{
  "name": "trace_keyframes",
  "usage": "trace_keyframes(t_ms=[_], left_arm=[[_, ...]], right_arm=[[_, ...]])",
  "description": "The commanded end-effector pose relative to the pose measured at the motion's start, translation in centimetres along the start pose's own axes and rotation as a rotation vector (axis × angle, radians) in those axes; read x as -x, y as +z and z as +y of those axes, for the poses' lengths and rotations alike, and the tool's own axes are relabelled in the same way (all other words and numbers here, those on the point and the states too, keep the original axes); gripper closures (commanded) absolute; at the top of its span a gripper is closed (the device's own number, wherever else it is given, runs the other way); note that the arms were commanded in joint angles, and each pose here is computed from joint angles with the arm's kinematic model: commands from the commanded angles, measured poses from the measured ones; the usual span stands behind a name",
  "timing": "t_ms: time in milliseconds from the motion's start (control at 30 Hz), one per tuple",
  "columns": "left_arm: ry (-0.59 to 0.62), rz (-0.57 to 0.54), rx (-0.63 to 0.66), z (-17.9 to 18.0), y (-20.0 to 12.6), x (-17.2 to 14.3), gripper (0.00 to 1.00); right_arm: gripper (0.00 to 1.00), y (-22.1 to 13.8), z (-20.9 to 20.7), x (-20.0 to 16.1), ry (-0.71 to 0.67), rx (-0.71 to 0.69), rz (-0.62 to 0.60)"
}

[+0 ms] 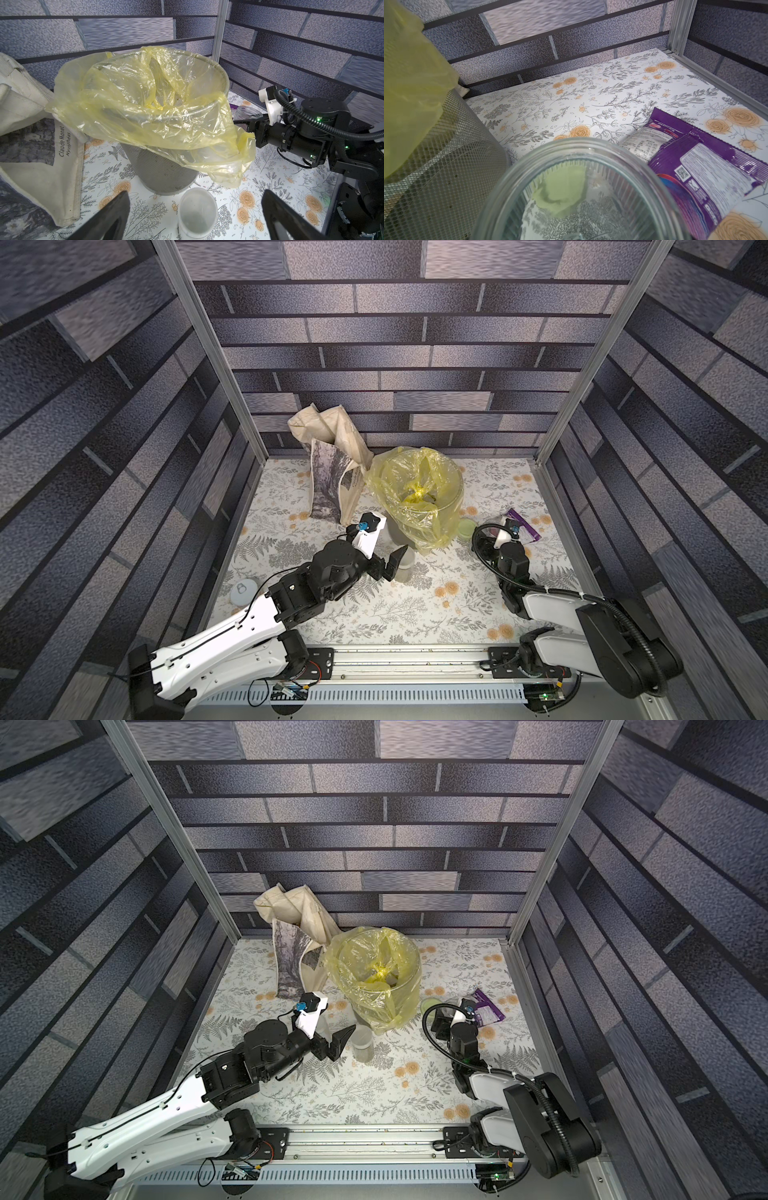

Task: Empty moldy mung beans from jars
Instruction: Place the jar at the center of the board.

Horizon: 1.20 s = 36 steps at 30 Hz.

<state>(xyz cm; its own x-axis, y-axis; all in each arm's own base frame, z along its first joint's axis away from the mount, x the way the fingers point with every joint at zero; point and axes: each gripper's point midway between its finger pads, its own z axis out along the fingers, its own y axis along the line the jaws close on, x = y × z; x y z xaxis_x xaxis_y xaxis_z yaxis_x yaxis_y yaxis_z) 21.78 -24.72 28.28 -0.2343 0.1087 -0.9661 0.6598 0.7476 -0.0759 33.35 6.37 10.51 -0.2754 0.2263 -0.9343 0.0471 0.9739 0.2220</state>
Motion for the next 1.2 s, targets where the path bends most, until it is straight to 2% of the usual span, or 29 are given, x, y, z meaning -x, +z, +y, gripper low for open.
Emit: trace_keyframes(t_ms=[0,133,533,767,967,1167], left_arm=[[-0.032,-0.009,-0.010,-0.1,0.6,0.1,0.00],[-0.032,0.003,-0.022,-0.4,1.0,0.0,0.00],[-0.030,0.060,-0.035,-0.8,1.4,-0.7,0.00],[-0.024,0.125,-0.018,-0.9,1.2,-2.6,0.00],[-0.017,0.172,0.001,-1.2,1.0,-4.1,0.00],[-0.035,0.184,0.003,-1.5,1.0,-5.1,0.00]], right_arm=[[0.15,0.1,0.3,1.3,0.019,0.009,-0.057],[0.00,-0.2,0.2,1.5,0.013,0.010,-0.061],[0.00,-1.9,1.1,2.9,0.025,0.070,-0.065],[0.00,-3.6,1.4,3.0,0.062,0.106,-0.054],[0.00,-5.4,1.7,2.5,-0.036,0.062,0.001],[0.00,-8.0,2.2,2.5,-0.042,0.101,-0.012]])
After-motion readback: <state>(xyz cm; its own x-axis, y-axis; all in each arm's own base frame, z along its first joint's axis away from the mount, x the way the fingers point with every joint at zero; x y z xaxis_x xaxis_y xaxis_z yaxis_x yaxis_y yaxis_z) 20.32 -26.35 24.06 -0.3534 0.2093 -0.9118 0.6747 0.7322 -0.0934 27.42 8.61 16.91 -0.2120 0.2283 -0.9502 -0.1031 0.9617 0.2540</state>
